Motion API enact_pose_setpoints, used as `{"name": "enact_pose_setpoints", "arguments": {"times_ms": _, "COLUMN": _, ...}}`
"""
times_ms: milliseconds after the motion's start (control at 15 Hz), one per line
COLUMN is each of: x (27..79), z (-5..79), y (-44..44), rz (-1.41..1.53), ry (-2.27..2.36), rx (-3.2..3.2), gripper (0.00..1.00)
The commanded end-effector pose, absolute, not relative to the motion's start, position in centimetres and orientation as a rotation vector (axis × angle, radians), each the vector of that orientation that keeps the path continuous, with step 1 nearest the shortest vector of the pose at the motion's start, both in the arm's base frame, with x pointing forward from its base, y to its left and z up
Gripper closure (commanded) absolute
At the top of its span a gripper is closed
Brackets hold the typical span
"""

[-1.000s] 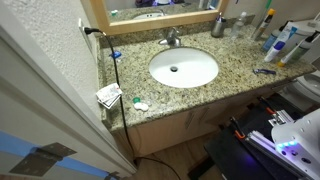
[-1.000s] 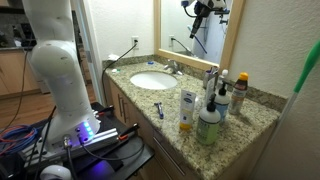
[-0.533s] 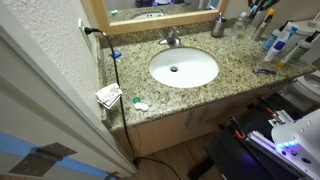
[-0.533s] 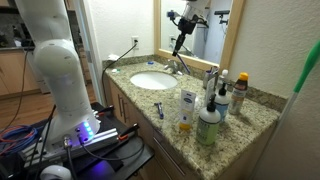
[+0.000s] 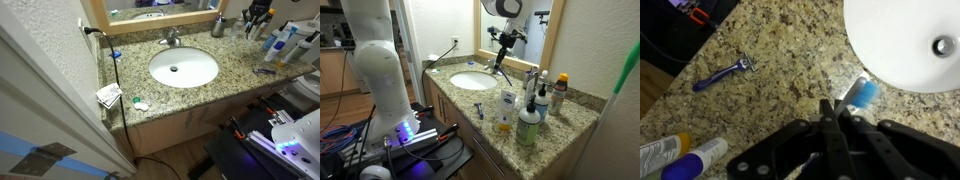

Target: Put the toothbrush and the tube on the countertop respectively

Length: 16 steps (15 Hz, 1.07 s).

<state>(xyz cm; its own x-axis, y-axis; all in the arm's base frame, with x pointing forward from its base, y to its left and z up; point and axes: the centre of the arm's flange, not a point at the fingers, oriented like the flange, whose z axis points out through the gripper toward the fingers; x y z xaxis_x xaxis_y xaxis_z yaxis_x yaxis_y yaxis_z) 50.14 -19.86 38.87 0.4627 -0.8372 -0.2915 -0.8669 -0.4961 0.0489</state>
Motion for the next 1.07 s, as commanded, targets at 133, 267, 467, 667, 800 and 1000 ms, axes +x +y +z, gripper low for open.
{"name": "enact_pose_setpoints", "arguments": {"times_ms": 133, "x": 52.0, "z": 31.0, "y": -21.7, "rz": 0.446, "ry": 1.863, "rx": -2.442, "gripper": 0.98}}
{"name": "enact_pose_setpoints", "arguments": {"times_ms": 267, "x": 52.0, "z": 28.7, "y": -22.6, "rz": 0.408, "ry": 1.972, "rx": -2.374, "gripper": 0.98}}
{"name": "enact_pose_setpoints", "arguments": {"times_ms": 467, "x": 51.8, "z": 26.8, "y": -22.9, "rz": 0.445, "ry": 2.029, "rx": -2.326, "gripper": 0.98}}
{"name": "enact_pose_setpoints", "arguments": {"times_ms": 667, "x": 51.2, "z": 25.7, "y": -22.6, "rz": 0.514, "ry": 2.037, "rx": -2.309, "gripper": 0.66}}
{"name": "enact_pose_setpoints", "arguments": {"times_ms": 800, "x": 50.8, "z": 25.4, "y": -23.1, "rz": 0.498, "ry": 2.070, "rx": -2.302, "gripper": 0.54}}
{"name": "enact_pose_setpoints", "arguments": {"times_ms": 1000, "x": 50.2, "z": 27.4, "y": -24.6, "rz": 0.429, "ry": 2.084, "rx": -2.267, "gripper": 0.32}}
